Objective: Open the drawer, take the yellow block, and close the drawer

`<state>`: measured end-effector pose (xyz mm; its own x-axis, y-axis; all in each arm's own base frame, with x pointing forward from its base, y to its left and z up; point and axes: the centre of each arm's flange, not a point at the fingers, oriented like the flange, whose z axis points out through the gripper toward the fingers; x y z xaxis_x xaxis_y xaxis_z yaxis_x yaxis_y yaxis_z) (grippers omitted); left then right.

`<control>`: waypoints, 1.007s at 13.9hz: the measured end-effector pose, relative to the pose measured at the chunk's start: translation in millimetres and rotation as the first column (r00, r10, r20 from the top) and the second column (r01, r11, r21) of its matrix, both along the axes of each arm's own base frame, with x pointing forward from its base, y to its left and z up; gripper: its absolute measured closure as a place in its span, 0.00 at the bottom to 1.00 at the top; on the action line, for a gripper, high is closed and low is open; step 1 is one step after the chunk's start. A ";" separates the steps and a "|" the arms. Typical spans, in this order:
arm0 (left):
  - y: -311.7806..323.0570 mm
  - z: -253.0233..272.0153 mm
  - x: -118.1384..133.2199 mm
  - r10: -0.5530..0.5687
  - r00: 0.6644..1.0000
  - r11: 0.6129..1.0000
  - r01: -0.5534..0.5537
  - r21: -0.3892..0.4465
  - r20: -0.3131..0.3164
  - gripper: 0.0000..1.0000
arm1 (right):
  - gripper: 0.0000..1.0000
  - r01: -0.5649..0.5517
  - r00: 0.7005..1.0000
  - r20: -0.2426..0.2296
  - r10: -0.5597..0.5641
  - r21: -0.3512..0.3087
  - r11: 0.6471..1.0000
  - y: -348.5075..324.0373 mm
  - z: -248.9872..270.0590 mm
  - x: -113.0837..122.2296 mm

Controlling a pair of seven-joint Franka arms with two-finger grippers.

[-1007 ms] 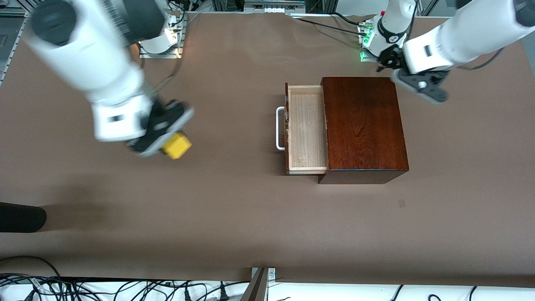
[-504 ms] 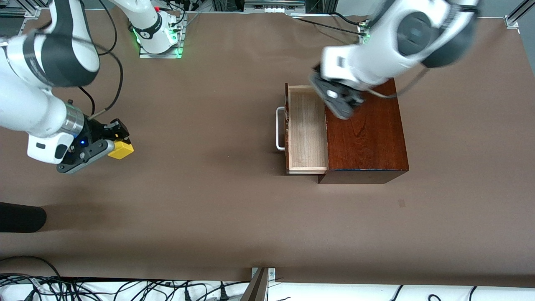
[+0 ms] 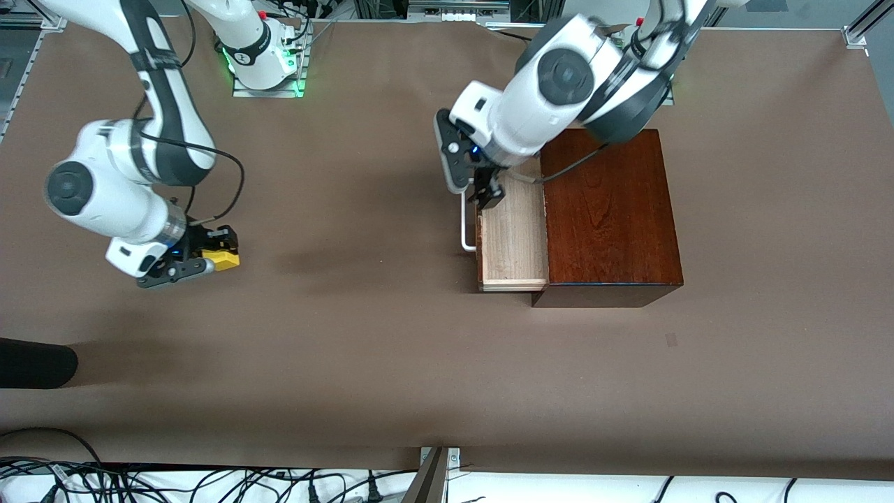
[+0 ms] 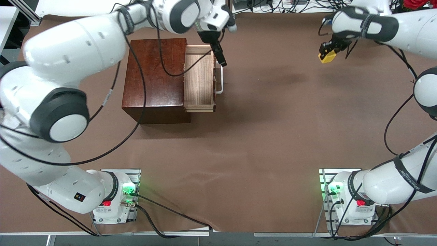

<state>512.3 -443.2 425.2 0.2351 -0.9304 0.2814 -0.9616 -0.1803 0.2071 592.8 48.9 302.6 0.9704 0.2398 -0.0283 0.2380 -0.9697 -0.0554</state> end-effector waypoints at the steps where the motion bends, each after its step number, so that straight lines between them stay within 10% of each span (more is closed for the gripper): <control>1: -13.9 -22.2 -1.3 -0.039 0.999 0.999 0.039 -0.018 0.014 0.00 | 0.44 0.013 1.000 -0.001 -0.013 -0.004 1.000 0.0 -13.0 -5.6; 7: -73.5 -120.0 -38.5 -0.283 0.951 0.954 0.265 0.140 0.123 0.00 | 0.44 0.119 0.993 -0.001 -0.119 -0.028 0.992 -2.4 -77.3 -25.2; 14: -42.1 -148.6 -30.6 -0.309 0.951 0.920 0.298 0.254 0.001 0.00 | 0.44 0.151 0.988 -0.015 -0.152 -0.036 0.988 5.4 -110.3 -46.9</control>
<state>481.7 -485.3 276.6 -0.0764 -0.9964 0.0363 -0.9848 0.0811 0.1537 545.9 54.3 192.3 0.9948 0.0886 -0.0512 0.0874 -0.9959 -0.0243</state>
